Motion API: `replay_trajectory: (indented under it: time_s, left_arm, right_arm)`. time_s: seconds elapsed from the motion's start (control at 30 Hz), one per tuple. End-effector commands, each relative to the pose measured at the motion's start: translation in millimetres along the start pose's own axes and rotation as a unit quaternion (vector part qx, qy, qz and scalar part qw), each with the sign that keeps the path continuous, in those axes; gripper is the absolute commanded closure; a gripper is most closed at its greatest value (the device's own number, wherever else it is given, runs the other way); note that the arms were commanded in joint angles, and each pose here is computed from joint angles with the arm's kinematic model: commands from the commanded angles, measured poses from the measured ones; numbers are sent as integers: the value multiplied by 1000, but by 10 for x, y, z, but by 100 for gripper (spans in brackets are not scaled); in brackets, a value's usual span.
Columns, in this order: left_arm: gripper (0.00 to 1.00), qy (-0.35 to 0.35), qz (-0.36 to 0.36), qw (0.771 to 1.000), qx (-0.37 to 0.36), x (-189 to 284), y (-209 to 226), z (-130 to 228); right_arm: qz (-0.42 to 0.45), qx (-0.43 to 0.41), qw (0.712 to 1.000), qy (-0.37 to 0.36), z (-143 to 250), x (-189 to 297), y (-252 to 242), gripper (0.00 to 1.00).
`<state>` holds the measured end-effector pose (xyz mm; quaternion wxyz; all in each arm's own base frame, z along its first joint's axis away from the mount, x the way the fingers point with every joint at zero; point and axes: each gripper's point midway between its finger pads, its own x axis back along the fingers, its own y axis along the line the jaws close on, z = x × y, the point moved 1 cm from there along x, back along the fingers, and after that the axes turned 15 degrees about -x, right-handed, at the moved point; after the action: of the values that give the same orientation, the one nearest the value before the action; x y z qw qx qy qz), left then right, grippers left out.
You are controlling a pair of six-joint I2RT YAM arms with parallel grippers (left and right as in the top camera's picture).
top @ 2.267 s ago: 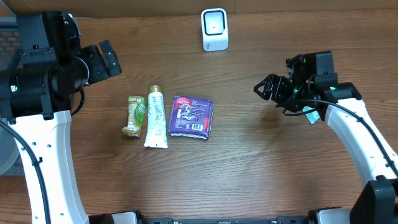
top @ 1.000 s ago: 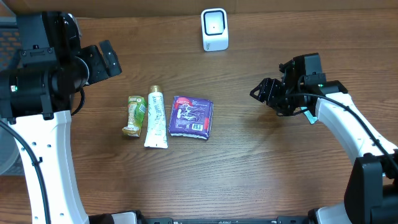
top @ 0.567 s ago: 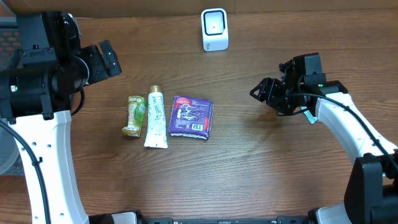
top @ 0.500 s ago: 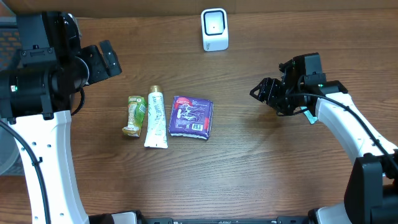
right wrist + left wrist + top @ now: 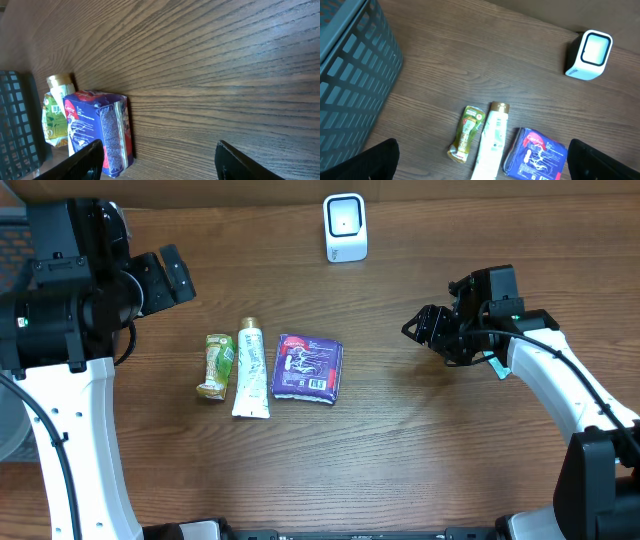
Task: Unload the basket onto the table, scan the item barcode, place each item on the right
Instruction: 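Move the right gripper left toward the purple snack pack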
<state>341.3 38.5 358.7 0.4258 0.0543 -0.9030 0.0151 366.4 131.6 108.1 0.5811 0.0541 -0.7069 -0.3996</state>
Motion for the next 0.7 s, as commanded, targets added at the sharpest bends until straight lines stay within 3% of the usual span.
replay_trajectory:
  time_s: [0.0,0.27,0.67]
  left_arm:
    - [1,-8,-4,1000,6,41,19,-25]
    - [0,-8,-4,1000,6,41,19,-25]
    - [1,-8,-4,1000,6,41,19,-25]
  right_arm:
    - [-2,6,1000,2,18,-15,8,28]
    - [-12,13,1000,-7,-27,-14,54,28]
    - [-37,66,997,-2,74,-236,299,16]
